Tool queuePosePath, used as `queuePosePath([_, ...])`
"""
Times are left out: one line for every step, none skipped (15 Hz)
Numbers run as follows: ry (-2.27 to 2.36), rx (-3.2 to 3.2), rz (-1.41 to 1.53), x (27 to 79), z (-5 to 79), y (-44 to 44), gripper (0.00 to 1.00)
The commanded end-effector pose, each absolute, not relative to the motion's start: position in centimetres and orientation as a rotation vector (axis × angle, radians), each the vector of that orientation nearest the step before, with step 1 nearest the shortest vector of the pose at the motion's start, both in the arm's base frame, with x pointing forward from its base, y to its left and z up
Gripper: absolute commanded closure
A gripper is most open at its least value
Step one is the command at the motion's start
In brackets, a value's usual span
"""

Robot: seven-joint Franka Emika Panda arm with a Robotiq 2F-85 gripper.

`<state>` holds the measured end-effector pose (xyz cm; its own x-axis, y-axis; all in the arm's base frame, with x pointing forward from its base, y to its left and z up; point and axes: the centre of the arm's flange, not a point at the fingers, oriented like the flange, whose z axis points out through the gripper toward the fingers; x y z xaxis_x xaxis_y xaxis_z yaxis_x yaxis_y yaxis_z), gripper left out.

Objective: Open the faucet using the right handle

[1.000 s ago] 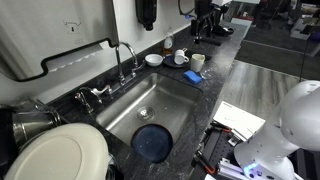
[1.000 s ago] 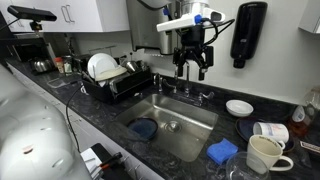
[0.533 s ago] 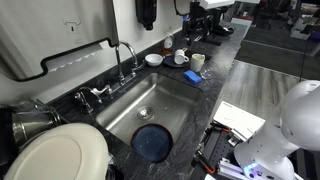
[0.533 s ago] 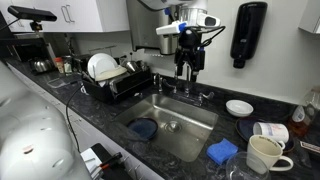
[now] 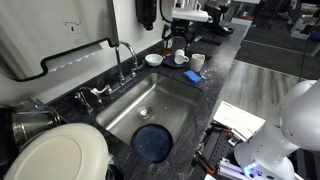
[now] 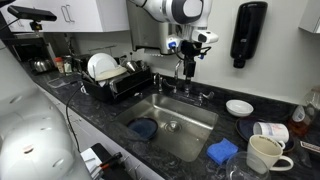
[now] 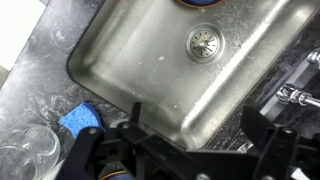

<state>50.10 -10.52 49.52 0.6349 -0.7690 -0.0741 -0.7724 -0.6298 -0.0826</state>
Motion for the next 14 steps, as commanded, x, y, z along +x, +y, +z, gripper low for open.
queuePosePath([1.471,-2.542,-0.061,52.3,47.7,-9.5,0.00])
queuePosePath([1.515,-2.482,-0.097,52.8,47.5,-9.4,0.00])
queuePosePath([1.554,-2.423,-0.139,53.3,47.2,-9.4,0.00])
queuePosePath([1.581,-2.365,-0.189,53.7,46.9,-9.4,0.00])
queuePosePath([1.606,-2.308,-0.242,54.1,46.8,-9.3,0.00])
queuePosePath([1.609,-2.263,-0.318,54.4,46.7,-9.1,0.00])
queuePosePath([1.612,-2.223,-0.395,54.7,46.6,-8.9,0.00])
queuePosePath([1.606,-2.196,-0.485,55.2,46.5,-8.8,0.00])
queuePosePath([1.602,-2.178,-0.576,55.9,46.3,-8.7,0.00])
queuePosePath([1.616,-2.158,-0.666,56.5,46.2,-8.6,0.00])
queuePosePath([1.592,-2.200,-0.551,55.8,48.3,-9.4,0.00])
queuePosePath([1.592,-2.180,-0.603,56.1,48.2,-9.3,0.00])
queuePosePath([1.593,-2.172,-0.621,56.4,48.0,-9.2,0.00])
queuePosePath([1.593,-2.171,-0.626,56.5,47.8,-9.1,0.00])
